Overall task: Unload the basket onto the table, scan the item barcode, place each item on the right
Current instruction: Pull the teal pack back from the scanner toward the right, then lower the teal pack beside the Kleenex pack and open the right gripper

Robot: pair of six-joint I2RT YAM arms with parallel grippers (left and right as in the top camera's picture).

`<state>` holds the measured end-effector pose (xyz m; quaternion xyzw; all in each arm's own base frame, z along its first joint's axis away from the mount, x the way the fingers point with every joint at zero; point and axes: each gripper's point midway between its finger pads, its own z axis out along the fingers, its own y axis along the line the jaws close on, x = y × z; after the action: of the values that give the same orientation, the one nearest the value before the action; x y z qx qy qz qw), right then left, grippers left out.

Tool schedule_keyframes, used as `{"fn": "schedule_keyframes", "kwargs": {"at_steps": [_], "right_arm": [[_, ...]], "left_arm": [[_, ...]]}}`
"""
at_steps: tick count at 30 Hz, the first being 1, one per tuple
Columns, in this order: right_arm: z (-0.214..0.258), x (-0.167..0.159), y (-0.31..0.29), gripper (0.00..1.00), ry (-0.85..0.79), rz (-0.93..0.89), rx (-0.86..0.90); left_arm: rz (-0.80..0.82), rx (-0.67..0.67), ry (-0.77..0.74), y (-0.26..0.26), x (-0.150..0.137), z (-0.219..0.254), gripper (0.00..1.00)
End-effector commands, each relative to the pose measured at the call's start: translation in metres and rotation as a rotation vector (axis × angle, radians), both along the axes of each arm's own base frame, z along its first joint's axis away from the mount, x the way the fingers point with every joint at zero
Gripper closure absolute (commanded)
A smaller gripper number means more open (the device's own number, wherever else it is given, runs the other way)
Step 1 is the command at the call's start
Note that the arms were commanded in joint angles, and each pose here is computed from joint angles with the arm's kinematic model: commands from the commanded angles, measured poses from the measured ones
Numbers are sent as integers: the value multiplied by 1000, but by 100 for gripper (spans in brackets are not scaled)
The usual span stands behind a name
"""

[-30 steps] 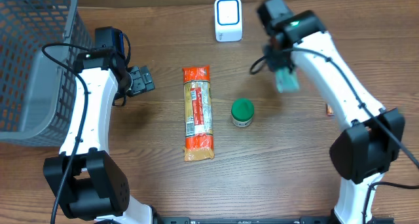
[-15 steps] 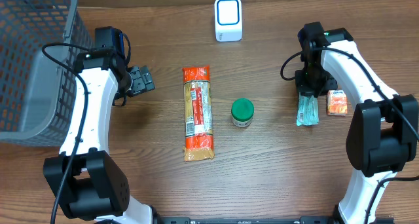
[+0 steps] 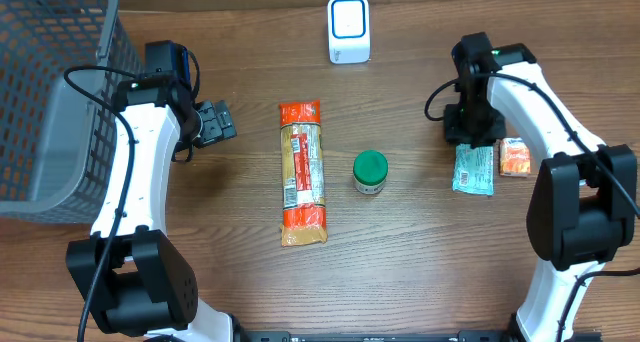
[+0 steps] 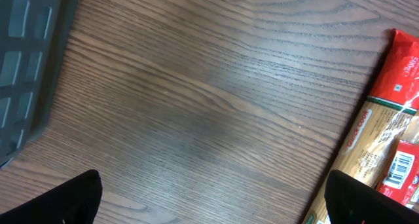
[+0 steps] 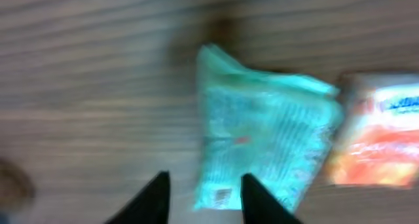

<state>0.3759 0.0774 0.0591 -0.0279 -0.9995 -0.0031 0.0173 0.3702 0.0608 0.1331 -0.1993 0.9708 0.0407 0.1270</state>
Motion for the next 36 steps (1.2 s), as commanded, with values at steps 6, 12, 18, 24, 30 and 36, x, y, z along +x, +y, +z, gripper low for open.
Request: {"fn": "schedule_keyframes", "kwargs": {"at_steps": [6,12,18,24,30,36], "right_arm": [[0,-2,35,80,1,-15,100],[-2,-1,30,80,-10,-54,50],[-21,-6,29,81,-6,-81,48],[-50,-20,14,81,4,-79,-24],[-54,-23,-22,81,-6,-85,-191],[-52,-25,-36,81,1,-105,-236]], "left_arm": [[-17,16,-11,2,2,5,0],[-17,16,-11,2,2,5,0],[-17,16,-11,2,2,5,0],[-17,16,-11,2,2,5,0],[-18,16,-11,2,2,5,0],[-18,16,-11,2,2,5,0]]}}
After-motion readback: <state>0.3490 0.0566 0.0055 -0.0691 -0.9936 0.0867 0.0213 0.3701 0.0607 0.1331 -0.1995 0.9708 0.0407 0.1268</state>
